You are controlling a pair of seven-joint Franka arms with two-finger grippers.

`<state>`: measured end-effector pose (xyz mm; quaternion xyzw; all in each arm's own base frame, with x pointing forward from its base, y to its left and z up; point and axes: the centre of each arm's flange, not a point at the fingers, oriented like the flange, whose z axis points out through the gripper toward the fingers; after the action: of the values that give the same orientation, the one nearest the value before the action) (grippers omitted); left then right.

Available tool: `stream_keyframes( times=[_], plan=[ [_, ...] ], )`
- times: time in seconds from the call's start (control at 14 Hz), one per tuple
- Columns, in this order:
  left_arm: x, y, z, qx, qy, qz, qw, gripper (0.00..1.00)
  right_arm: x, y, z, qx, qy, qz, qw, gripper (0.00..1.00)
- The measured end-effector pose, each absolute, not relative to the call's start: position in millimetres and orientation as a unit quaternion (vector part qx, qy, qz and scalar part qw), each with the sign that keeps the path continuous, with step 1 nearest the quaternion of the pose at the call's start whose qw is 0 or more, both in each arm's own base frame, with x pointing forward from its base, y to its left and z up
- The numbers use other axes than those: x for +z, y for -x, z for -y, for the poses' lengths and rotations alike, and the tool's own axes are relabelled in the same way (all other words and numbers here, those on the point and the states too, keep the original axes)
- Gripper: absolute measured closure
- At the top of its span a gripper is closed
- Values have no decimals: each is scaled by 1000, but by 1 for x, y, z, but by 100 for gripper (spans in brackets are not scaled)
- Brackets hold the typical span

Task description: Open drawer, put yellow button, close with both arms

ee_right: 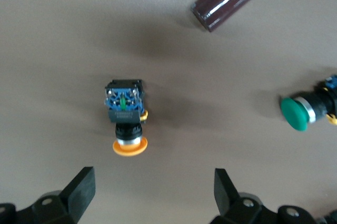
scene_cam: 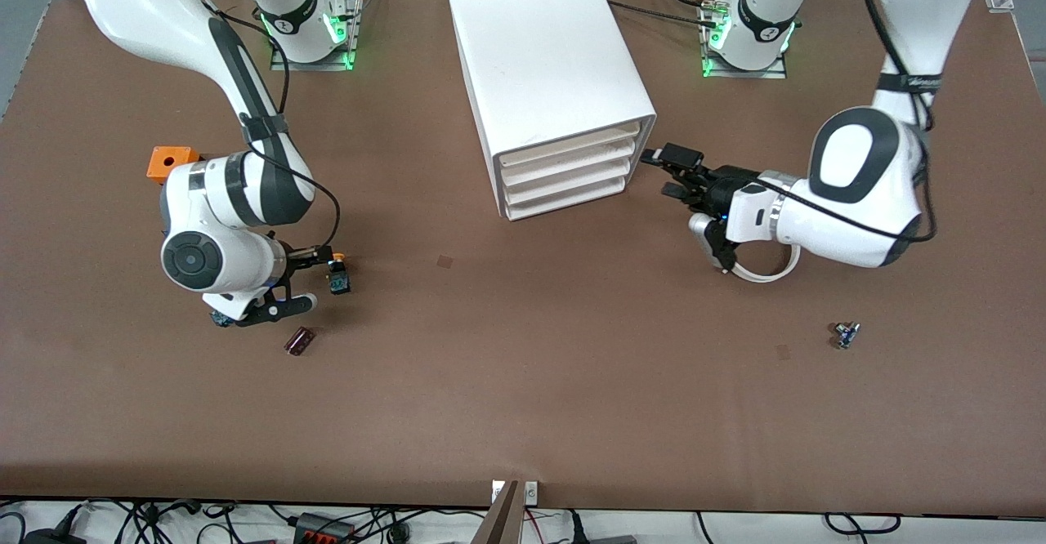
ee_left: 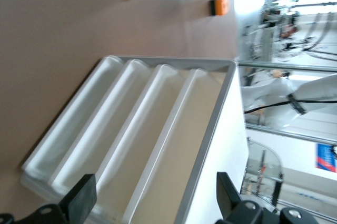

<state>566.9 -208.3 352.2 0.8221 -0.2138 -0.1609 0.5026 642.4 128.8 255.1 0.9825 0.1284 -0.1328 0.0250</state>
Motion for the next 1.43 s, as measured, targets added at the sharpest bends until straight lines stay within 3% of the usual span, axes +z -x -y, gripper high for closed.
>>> stream_keyframes(
  times=[0.36, 0.5, 0.57, 0.71, 0.93, 1.07, 1.14, 1.21, 1.29, 1.36, 1.43],
  plan=[
    [280, -523, 216, -135, -774, 217, 579, 5, 207, -641, -151, -130, -981, -144, 27, 0],
    [271, -519, 217, -133, -767, 213, 590, 22, 191, -638, -155, -134, -979, -148, 28, 0],
    [267, -515, 221, -137, -763, 208, 596, 22, 187, -637, -157, -135, -979, -149, 27, 0],
    [259, -502, 233, -151, -755, 204, 604, 38, 185, -636, -160, -137, -979, -150, 25, 0],
    [255, -492, 242, -162, -751, 207, 605, 40, 183, -635, -162, -139, -978, -152, 24, 6],
    [253, -486, 249, -169, -749, 211, 604, 41, 179, -634, -162, -142, -978, -152, 24, 23],
    [252, -486, 249, -169, -750, 210, 604, 48, 178, -634, -162, -142, -978, -152, 24, 31],
    [252, -485, 250, -169, -750, 210, 604, 57, 178, -634, -162, -142, -978, -152, 24, 31],
    [250, -484, 250, -171, -750, 209, 604, 57, 178, -634, -162, -142, -978, -152, 24, 38],
    [248, -483, 251, -174, -749, 209, 604, 63, 178, -634, -162, -142, -978, -152, 24, 51],
    [246, -481, 253, -176, -749, 209, 604, 76, 179, -634, -163, -141, -978, -152, 24, 60]
  ],
)
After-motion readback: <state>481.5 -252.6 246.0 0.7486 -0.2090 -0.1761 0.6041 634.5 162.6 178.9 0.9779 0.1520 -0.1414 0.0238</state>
